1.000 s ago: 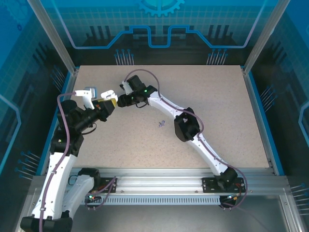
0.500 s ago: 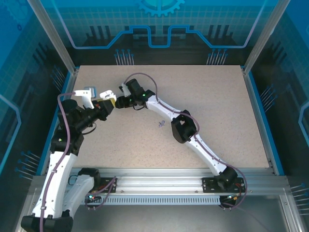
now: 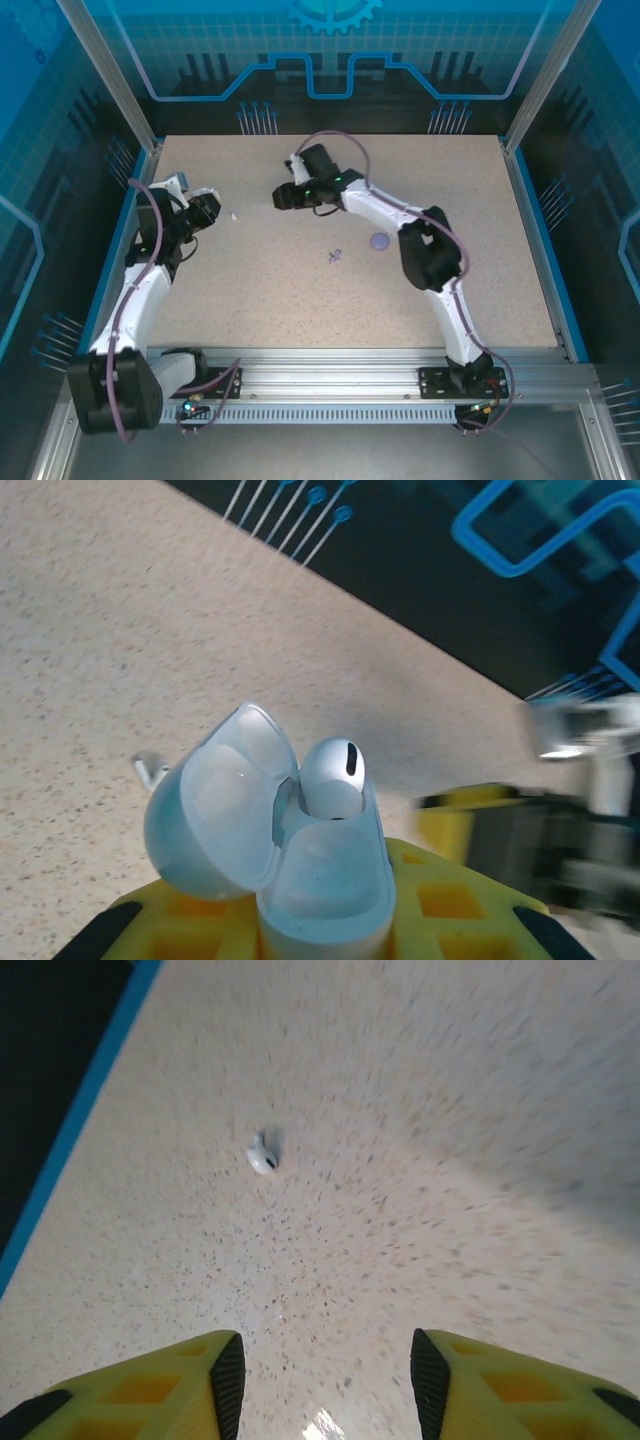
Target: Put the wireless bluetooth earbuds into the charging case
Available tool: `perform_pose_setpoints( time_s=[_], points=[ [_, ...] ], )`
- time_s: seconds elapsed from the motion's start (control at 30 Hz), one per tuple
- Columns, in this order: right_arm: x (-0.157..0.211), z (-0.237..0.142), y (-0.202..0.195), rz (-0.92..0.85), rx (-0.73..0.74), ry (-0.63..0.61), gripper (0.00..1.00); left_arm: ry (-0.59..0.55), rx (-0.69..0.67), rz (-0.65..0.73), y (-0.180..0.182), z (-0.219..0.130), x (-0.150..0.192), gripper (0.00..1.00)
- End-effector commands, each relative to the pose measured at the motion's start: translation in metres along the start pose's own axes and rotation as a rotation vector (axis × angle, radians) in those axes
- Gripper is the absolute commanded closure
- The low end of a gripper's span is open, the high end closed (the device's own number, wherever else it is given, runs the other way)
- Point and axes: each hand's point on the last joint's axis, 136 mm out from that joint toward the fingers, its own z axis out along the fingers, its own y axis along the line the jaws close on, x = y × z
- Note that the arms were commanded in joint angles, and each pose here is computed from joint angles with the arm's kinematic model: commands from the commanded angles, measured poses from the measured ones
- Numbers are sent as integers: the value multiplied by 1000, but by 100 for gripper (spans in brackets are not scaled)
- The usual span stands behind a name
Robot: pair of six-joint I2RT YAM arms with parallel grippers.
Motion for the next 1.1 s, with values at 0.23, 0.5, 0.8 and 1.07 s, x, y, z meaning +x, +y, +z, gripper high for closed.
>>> perform_pose_setpoints(
  time_s=[0.23,0.5,0.8,1.07],
  points=[
    [-13,-80,9,-87,19,-108,48,-56,-3,80,37,56,1,90],
    [-25,-128,25,-113,-5,-191,47,19,-124,13,77,88,16,92],
    [-28,-154,33,-134,-7,-235,46,65,-257,-119,98,94,19,92],
    [-26,-164,35,-137,-18,-251,46,84,-313,-273,105,110,42,92]
  ],
)
